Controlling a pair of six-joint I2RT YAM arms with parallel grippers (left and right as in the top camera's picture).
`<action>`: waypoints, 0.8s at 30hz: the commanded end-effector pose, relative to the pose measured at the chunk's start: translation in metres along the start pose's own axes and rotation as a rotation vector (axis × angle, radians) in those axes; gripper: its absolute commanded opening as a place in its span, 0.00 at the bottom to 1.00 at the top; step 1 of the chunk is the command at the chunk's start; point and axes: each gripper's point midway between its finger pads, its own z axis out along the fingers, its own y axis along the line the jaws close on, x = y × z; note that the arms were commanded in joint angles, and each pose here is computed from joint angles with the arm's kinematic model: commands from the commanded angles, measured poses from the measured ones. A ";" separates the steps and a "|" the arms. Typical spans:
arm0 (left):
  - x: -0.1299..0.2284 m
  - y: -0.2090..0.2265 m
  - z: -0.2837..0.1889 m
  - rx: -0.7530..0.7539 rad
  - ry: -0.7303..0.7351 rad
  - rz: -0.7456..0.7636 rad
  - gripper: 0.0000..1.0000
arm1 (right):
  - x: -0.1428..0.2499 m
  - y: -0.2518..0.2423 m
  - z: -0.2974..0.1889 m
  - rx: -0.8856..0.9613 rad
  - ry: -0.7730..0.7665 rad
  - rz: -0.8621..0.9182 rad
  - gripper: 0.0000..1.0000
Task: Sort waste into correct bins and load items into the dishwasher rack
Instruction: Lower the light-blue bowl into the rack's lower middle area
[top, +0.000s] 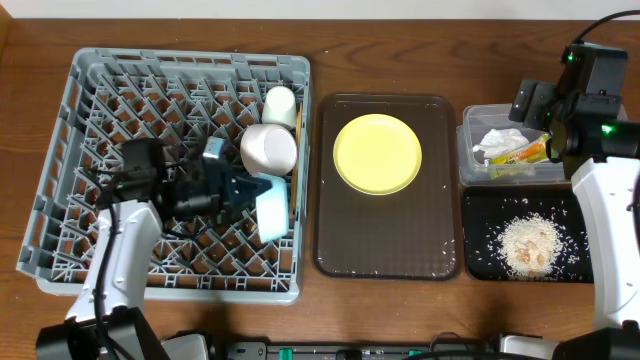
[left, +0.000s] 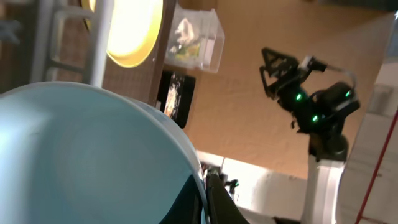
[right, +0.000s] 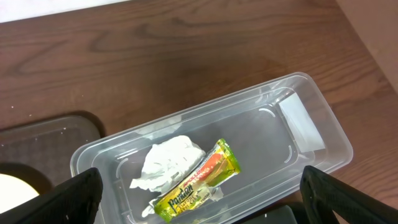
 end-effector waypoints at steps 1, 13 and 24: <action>-0.010 0.003 -0.012 0.045 -0.042 -0.035 0.06 | -0.006 -0.003 -0.006 0.003 -0.019 0.018 0.99; 0.005 -0.019 -0.012 0.173 0.031 -0.074 0.06 | -0.006 -0.003 -0.006 0.003 -0.019 0.018 0.99; 0.011 0.013 0.000 0.069 0.028 -0.093 0.06 | -0.006 -0.003 -0.006 0.003 -0.019 0.018 0.99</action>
